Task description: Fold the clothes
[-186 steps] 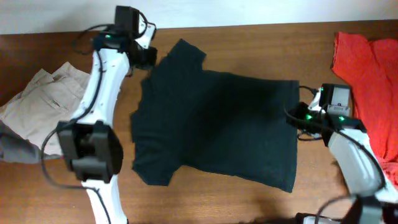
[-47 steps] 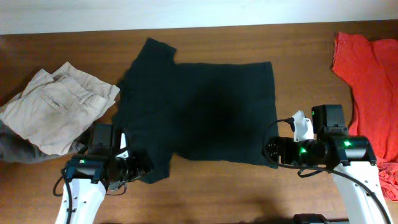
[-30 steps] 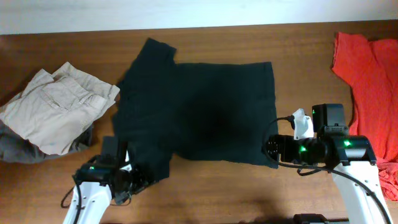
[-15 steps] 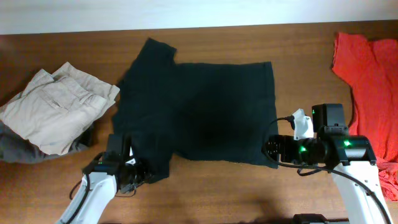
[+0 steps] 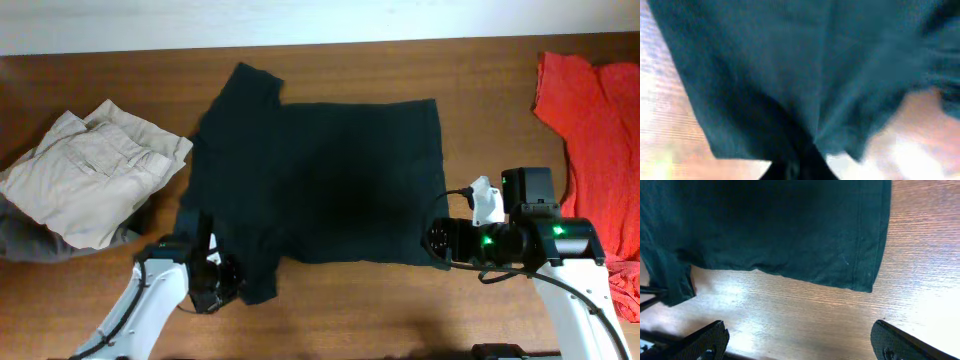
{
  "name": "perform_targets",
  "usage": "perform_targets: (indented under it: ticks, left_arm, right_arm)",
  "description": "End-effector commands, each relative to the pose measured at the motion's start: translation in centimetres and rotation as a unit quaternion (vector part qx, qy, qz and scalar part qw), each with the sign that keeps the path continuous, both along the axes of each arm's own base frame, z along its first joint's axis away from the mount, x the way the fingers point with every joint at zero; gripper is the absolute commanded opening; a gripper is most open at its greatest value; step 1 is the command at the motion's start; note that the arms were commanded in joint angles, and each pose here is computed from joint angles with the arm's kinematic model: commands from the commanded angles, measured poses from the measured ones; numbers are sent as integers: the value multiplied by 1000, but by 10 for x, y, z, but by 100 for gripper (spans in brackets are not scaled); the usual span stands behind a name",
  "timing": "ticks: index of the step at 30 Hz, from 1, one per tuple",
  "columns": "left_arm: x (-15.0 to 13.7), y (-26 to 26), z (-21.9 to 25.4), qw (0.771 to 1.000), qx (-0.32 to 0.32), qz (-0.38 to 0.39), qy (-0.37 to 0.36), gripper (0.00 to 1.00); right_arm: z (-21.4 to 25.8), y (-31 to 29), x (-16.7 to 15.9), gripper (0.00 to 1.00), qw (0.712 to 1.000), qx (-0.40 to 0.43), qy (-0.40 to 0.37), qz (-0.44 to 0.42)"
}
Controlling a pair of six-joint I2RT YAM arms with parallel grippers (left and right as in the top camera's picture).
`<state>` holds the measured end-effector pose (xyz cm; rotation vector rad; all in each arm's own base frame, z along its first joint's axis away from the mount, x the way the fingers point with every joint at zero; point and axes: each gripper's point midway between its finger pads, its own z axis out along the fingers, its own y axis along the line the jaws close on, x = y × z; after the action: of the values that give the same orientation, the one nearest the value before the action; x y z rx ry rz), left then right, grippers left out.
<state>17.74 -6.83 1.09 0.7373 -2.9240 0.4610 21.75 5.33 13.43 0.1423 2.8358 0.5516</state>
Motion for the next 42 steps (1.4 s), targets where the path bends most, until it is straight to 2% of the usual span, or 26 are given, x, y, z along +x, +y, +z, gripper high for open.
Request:
perform_targets:
  ticks: [1,2,4,12,15,18,20,28,29,33,42]
  left_arm:
    - [24,-8,35,999,-22,-4,-45,20]
    - [26,-8,40,999,-21,-5,-48,29]
    - [32,-9,47,998,-22,-14,-61,37]
    - [35,1,45,998,10,-12,-66,38]
    - [20,-3,46,999,-4,-15,-36,38]
    - [-4,-4,43,1000,0,-23,13,50]
    - [-10,-5,39,999,1,-27,21,54]
    - [-24,-3,17,999,2,-26,37,53]
    - [-26,-3,14,999,3,-23,41,49]
    - [-26,-3,9,999,3,-21,40,48]
    - [-23,-3,-8,999,2,-10,31,30]
  right_arm:
    - [0,-7,2,96,1000,-24,-2,-5]
    - [0,-7,2,96,1000,-25,-1,-5]
    - [0,-7,2,96,1000,-25,-1,-5]
    - [0,-7,3,96,1000,-25,-2,-5]
    - [0,-7,2,96,1000,-25,-2,-5]
    - [0,-7,2,96,1000,-25,-1,-5]
    - [0,-7,2,96,1000,-25,-1,-5]
    - [-1,-11,3,96,999,-36,-2,-8]
    - [-1,-11,3,96,999,-36,-2,-8]
    - [-1,-11,3,96,999,-36,-2,-9]
    - [-1,-11,3,96,999,-36,-2,-8]
